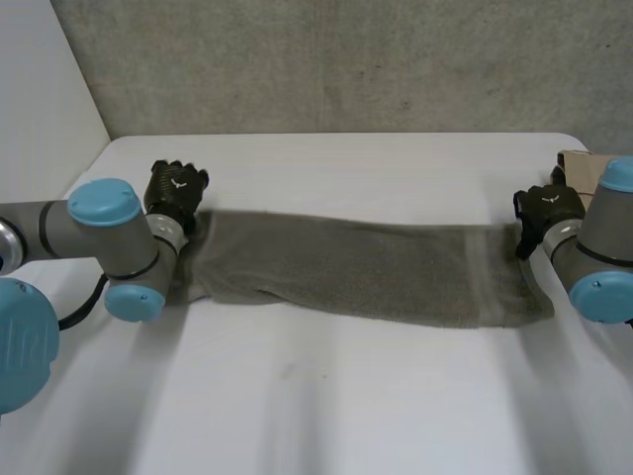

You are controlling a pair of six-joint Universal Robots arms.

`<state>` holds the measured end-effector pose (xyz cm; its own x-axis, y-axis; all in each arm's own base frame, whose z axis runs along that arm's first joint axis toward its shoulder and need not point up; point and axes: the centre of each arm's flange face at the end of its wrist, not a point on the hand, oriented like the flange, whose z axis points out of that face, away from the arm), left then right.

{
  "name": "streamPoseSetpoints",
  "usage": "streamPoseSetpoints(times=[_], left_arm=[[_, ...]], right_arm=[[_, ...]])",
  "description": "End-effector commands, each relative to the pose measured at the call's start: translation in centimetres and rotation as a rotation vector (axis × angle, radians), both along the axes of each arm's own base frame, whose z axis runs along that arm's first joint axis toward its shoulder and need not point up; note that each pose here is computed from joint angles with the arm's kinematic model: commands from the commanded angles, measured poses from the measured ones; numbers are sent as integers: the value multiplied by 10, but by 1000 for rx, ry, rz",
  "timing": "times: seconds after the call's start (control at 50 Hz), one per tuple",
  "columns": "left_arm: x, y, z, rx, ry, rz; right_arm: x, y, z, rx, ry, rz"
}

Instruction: Fold the laundry.

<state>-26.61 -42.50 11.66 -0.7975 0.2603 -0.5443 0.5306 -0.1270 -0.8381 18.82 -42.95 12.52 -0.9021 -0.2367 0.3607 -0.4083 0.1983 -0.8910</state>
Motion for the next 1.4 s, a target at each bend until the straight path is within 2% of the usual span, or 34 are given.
streamPoseSetpoints(times=[0.02,0.14,0.22,0.36,0.44,0.52,0.82,1.02,1.08,1.18,1.24,1.26,1.32,1.34,1.38,1.4], left_arm=[[-12,8,28,-74,31,-20],[0,24,66,-109,44,9],[4,44,83,-103,45,1],[34,81,95,-56,39,26],[41,96,85,7,64,-9],[44,105,73,67,95,-34],[50,108,58,120,97,-18],[48,111,58,123,94,-24],[49,112,62,116,94,-21],[56,113,70,113,97,-5],[62,115,69,132,96,10],[63,116,68,136,95,14],[65,119,70,138,95,15],[65,120,70,139,95,17],[68,121,72,138,96,25],[69,121,72,139,96,26]], right_arm=[[0,-7,45,-108,-26,1],[-5,14,105,-209,-35,6],[-6,39,116,-190,-17,35],[-12,102,100,5,101,140],[-17,125,70,124,131,164],[-15,134,50,127,130,196],[-13,114,-10,91,167,214],[-39,98,7,28,214,126],[-61,92,20,3,272,76],[-103,78,29,-26,491,3],[-114,72,35,-48,572,-8],[-111,70,40,-73,608,4],[-88,70,56,-146,606,51],[-62,73,68,-207,579,106],[-41,76,75,-248,545,154],[-18,81,83,-290,506,208]])
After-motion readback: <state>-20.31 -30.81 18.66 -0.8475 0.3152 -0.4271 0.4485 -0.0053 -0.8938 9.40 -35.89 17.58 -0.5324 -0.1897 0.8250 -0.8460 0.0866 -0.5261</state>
